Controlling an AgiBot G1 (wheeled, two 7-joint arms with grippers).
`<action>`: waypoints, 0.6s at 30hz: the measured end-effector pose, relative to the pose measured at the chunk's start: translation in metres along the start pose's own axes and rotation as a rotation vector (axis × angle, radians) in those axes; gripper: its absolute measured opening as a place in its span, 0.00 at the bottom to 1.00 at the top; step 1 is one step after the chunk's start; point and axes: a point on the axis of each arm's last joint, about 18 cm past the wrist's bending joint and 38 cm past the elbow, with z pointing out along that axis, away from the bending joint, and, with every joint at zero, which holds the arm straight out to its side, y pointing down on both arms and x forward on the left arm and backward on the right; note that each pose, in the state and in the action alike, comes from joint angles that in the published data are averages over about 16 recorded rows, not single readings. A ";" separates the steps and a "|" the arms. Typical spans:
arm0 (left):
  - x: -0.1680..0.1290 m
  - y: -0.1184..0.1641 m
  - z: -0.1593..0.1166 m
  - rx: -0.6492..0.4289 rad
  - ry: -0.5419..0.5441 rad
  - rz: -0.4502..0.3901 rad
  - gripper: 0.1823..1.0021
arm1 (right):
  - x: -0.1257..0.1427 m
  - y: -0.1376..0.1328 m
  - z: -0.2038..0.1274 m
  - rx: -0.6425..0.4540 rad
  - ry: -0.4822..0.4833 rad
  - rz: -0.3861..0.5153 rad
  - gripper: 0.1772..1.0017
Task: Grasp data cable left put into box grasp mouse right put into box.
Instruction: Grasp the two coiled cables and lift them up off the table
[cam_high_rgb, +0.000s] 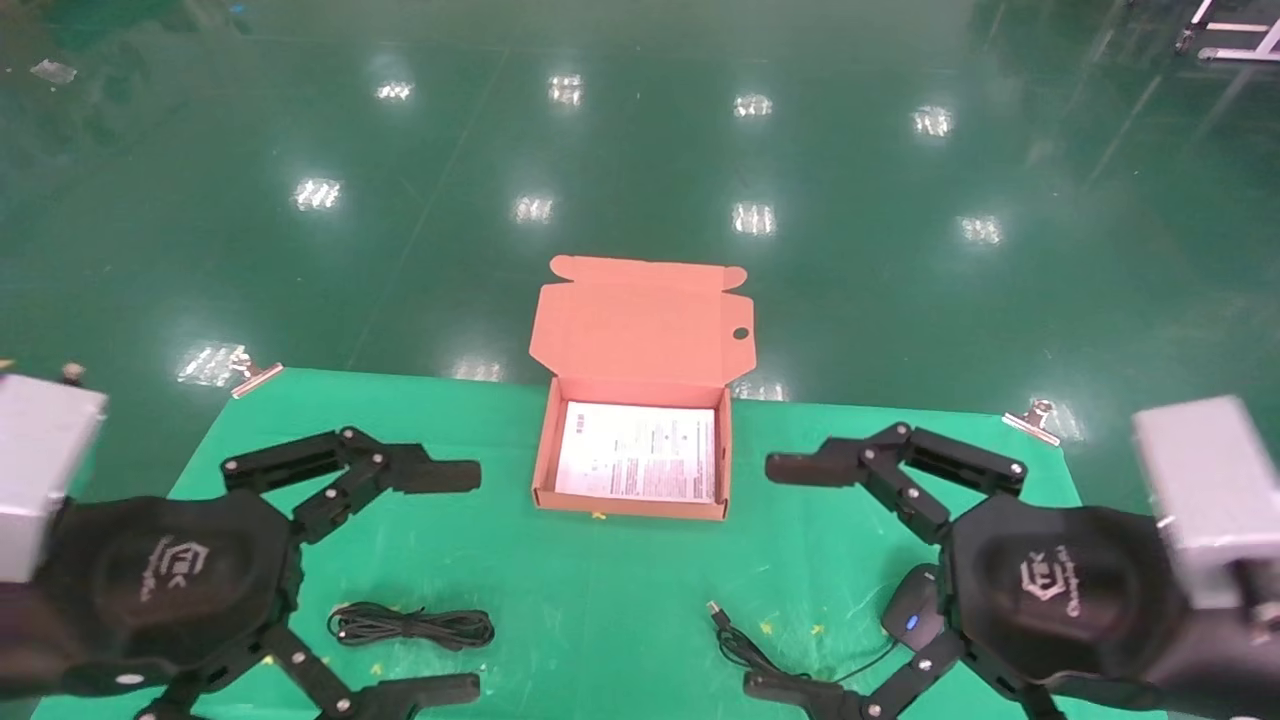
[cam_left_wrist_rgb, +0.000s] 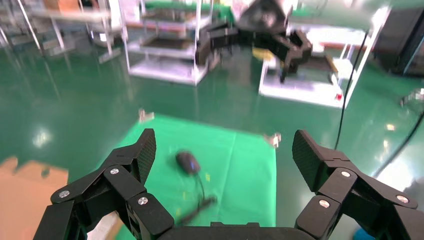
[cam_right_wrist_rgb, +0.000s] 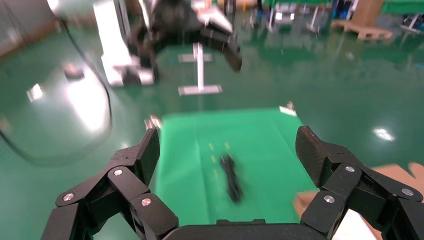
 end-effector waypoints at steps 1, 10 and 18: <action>-0.001 0.002 0.001 -0.024 0.004 0.003 1.00 | 0.001 0.001 0.001 -0.027 -0.004 -0.024 1.00; -0.021 0.025 0.018 -0.308 0.049 0.050 1.00 | 0.020 0.022 0.014 -0.359 -0.090 -0.304 1.00; -0.046 0.054 0.035 -0.611 0.083 0.144 1.00 | 0.042 0.054 0.032 -0.662 -0.206 -0.513 1.00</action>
